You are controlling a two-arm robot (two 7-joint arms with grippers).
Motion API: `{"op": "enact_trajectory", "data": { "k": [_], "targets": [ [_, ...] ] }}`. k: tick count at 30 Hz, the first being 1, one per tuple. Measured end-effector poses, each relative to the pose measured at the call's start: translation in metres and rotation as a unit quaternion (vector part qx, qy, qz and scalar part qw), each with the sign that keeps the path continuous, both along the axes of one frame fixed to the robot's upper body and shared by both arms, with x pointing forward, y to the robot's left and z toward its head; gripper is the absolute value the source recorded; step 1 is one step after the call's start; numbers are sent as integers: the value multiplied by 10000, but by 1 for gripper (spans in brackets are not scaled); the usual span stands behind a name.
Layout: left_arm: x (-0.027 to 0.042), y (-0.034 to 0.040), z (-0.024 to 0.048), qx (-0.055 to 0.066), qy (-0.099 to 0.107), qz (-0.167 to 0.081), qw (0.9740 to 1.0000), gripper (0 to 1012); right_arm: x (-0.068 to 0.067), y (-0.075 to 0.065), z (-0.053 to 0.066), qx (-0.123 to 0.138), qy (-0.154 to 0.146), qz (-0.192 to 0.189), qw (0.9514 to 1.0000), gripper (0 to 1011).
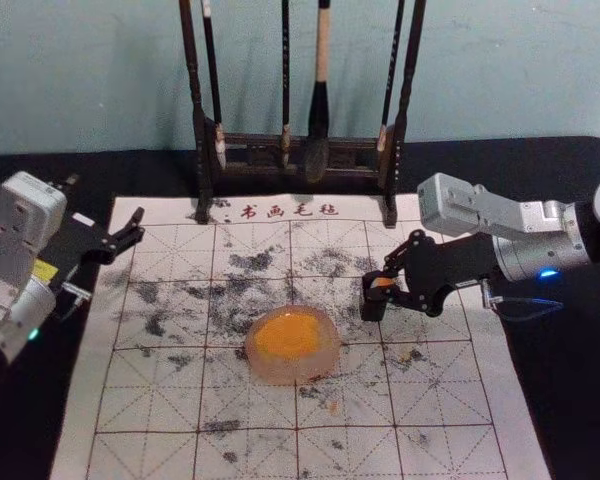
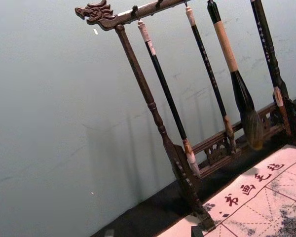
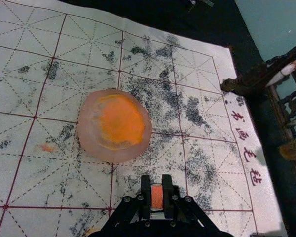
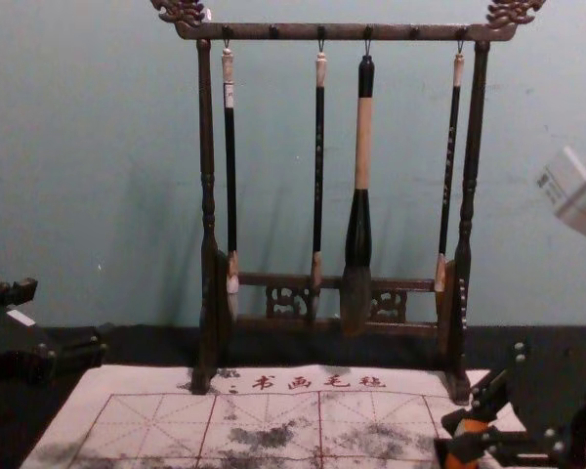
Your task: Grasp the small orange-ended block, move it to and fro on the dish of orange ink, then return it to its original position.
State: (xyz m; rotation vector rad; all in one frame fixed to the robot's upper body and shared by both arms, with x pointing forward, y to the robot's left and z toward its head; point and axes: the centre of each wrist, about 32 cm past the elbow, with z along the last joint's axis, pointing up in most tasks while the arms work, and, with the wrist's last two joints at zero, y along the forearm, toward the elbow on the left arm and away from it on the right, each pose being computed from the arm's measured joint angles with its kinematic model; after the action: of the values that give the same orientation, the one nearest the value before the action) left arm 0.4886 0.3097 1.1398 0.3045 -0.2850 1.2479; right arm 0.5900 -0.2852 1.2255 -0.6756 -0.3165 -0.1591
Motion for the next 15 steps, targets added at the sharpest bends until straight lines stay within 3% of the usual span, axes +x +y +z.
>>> {"op": "enact_trajectory", "data": {
  "k": [6,15],
  "targets": [
    [0,0,0,0,0,0,10000,1001,-1,-1,0,2,3,0,10000,144],
    [0,0,0,0,0,0,10000,1001,-2,-4,2,3,9,0,10000,449]
  ]
}}
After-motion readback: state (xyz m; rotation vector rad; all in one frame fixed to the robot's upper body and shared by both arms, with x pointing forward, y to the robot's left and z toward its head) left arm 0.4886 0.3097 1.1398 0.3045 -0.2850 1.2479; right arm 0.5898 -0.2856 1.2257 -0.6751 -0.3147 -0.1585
